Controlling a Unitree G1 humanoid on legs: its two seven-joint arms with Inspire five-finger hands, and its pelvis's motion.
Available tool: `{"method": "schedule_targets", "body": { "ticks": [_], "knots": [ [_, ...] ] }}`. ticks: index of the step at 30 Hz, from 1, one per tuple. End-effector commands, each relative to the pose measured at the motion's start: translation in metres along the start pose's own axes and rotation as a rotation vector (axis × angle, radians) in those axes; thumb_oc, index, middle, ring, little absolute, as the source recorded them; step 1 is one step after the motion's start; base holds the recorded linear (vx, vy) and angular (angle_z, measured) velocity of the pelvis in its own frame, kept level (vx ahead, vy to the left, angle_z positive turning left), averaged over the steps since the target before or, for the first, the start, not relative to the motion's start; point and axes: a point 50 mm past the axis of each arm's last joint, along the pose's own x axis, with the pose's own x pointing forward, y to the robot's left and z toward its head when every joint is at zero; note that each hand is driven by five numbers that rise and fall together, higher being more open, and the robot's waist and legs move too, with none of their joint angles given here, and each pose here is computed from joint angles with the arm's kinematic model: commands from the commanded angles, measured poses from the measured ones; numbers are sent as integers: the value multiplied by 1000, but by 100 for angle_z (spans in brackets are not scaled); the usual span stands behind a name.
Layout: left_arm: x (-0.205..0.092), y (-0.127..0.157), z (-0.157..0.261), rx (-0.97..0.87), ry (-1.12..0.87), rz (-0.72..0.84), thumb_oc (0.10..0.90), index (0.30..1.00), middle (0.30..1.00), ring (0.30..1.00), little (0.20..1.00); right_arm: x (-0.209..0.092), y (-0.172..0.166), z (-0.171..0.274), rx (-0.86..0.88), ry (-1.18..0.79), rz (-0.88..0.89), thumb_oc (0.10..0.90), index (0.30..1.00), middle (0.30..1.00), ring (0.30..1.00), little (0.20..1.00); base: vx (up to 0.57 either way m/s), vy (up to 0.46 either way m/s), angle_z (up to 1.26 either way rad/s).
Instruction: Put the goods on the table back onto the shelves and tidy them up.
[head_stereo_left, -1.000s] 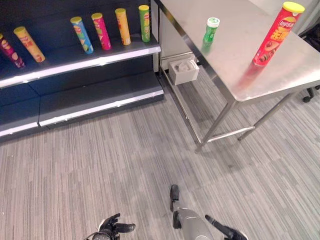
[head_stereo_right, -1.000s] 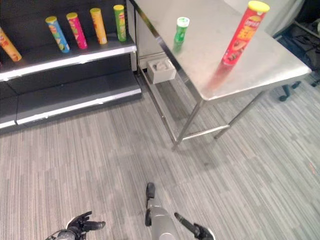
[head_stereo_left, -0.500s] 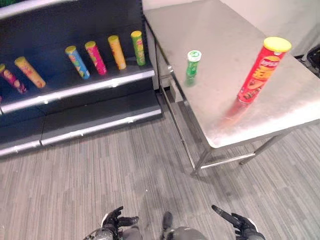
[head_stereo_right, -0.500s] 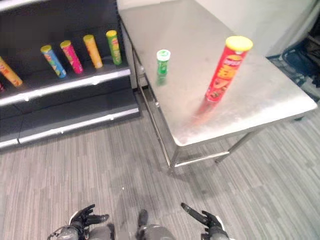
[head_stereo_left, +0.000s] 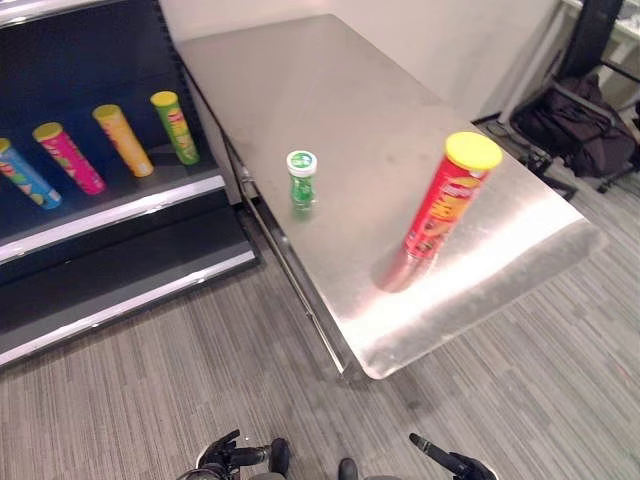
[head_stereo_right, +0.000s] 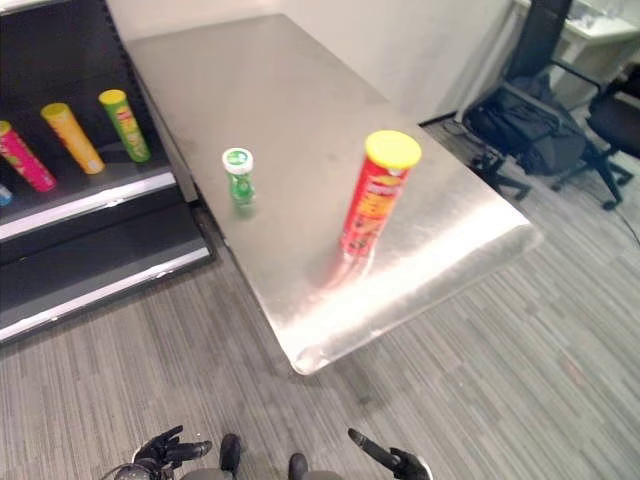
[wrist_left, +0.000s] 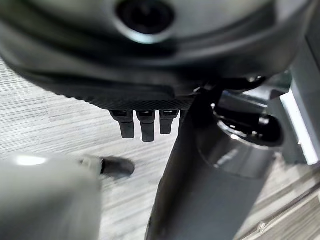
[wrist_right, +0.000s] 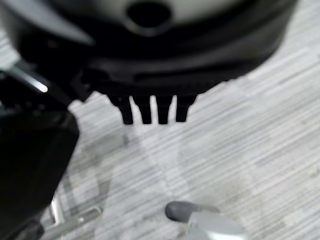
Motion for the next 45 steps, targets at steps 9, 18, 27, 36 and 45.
{"method": "schedule_targets", "body": {
  "ticks": [9, 18, 27, 36, 45],
  "knots": [
    [-3, 35, 1, 29, -37, 106, 800, 900, 900, 900, 900, -34, -153, 44, 276, -299, -463, 800, 900, 900, 900, 900, 32, 51, -28],
    [-8, 32, -14, 112, -21, 23, 800, 900, 900, 900, 900, -243, -232, 255, -78, -1432, -568, 800, 900, 900, 900, 900, 39, -3, -12],
    [-10, 26, -25, 156, 5, -20, 800, 900, 900, 900, 900, -251, -222, 313, -100, -1446, -428, 800, 900, 900, 900, 900, 15, -33, 23],
    [-13, 24, -36, 144, 35, -25, 800, 900, 900, 900, 900, -254, -210, 333, -140, -1444, -353, 800, 900, 900, 900, 900, 17, -27, 29],
    [-14, 22, -40, 162, 45, -32, 800, 900, 900, 900, 900, -262, -207, 339, -126, -1485, -346, 800, 900, 900, 900, 900, 29, -15, 18]
  ]
}}
